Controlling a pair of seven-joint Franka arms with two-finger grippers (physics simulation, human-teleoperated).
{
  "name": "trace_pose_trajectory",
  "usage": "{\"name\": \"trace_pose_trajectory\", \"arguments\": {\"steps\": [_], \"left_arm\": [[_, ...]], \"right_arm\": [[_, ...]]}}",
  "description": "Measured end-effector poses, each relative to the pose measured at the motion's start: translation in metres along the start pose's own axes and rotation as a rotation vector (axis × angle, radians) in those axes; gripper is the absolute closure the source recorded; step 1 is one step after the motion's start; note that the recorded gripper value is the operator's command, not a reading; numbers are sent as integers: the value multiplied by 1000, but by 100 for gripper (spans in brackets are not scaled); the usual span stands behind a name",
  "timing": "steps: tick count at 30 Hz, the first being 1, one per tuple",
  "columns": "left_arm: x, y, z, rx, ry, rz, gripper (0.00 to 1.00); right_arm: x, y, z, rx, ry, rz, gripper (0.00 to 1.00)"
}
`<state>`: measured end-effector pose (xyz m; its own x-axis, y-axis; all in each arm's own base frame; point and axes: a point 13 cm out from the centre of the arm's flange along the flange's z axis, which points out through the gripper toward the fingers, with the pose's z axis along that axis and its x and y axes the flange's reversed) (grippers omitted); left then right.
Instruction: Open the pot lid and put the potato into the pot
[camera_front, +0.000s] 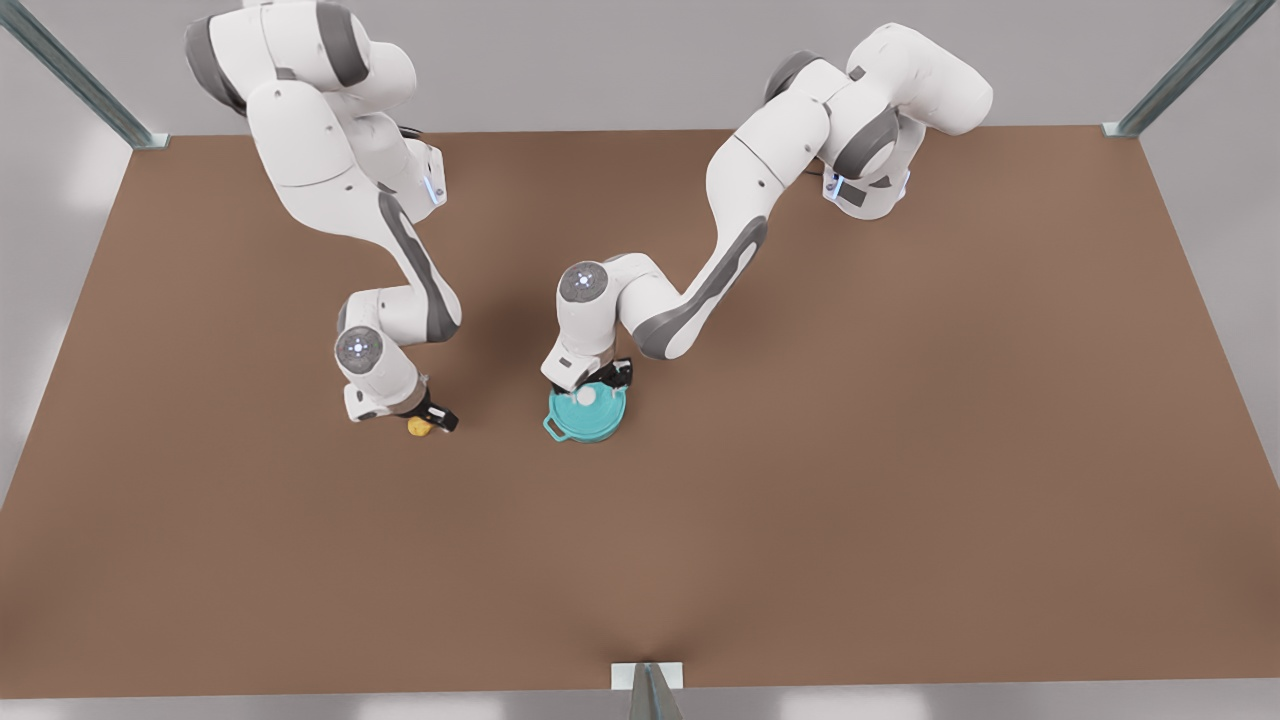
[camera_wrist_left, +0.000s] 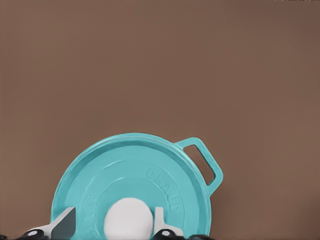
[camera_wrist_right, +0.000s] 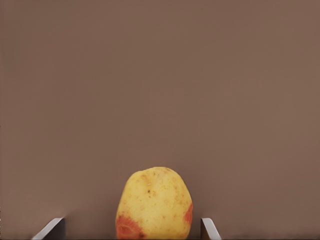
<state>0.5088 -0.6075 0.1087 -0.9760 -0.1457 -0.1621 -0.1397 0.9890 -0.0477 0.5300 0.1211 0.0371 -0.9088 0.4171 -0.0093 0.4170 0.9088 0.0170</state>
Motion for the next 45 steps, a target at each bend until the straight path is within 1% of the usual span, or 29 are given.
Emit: {"name": "trace_pose_trajectory", "arguments": {"steps": [1, 2, 3, 5, 7, 8, 10, 12, 13, 14, 15, 16, 17, 18, 20, 23, 24, 25, 26, 28, 30, 33, 36, 39, 45], "left_arm": [[0, 0, 0, 1, -1, -4, 50], [0, 0, 0, 1, -1, -7, 50], [0, 0, -1, 1, -1, -10, 54], [0, 0, -3, -1, -1, -16, 55], [-8, 5, -11, -10, 4, -29, 55], [-20, 9, -20, -10, 6, -47, 55], [-82, 52, -32, -35, 20, -133, 55], [-166, 143, -23, -87, 46, -261, 55], [-204, 198, -16, -108, 66, -328, 55], [-237, 253, -7, -119, 93, -396, 55], [-256, 297, 4, -125, 121, -445, 55], [-263, 323, 14, -127, 145, -467, 55], [-264, 337, 27, -127, 165, -469, 52], [-263, 343, 38, -122, 178, -461, 0], [-263, 342, 43, -102, 186, -429, 0], [-267, 340, 34, -81, 184, -375, 0], [-287, 356, -7, -63, 171, -384, 0], [-317, 393, -84, -31, 138, -414, 0], [-327, 429, -155, -17, 117, -424, 0], [-291, 477, -239, -23, 127, -402, 0], [-269, 494, -272, -25, 154, -358, 0], [-247, 503, -276, -25, 229, -294, 0], [-235, 506, -275, -13, 278, -239, 0], [-228, 506, -275, -5, 307, -185, 0], [-222, 505, -277, 3, 328, -98, 0]], "right_arm": [[0, 1, 1, -2, 0, 5, 0], [0, 1, 1, -3, -1, 10, 0], [-2, -1, 1, -2, -3, 18, 0], [-6, -6, 0, -2, -8, 33, 0], [-8, -7, -1, -4, -12, 41, 5], [-9, -7, -2, -4, -12, 43, 8], [-9, -7, -1, -4, -13, 48, 8], [-9, -9, 0, -2, -12, 53, 9], [-10, -10, 1, -1, -13, 56, 16], [-10, -10, 1, 0, -13, 59, 19], [-10, -11, 1, 0, -13, 60, 23], [-11, -11, 1, 0, -13, 62, 24], [-11, -11, 1, 0, -14, 64, 26], [-11, -11, 1, 0, -14, 65, 26], [-10, -10, 1, -1, -14, 67, 25], [-10, -10, 1, 0, -14, 70, 32], [-10, -10, 1, 0, -14, 71, 34], [-10, -10, 1, 0, -14, 72, 35], [-10, -10, 1, 0, -13, 74, 37], [-10, -10, 1, 0, -13, 76, 40], [-10, -10, 1, 0, -13, 78, 43], [-11, -10, -1, -4, -16, 80, 44], [-14, -7, -9, -12, -23, 82, 44], [-16, -4, -17, -22, -29, 83, 45], [-18, 19, -63, -63, -51, 67, 45]]}}
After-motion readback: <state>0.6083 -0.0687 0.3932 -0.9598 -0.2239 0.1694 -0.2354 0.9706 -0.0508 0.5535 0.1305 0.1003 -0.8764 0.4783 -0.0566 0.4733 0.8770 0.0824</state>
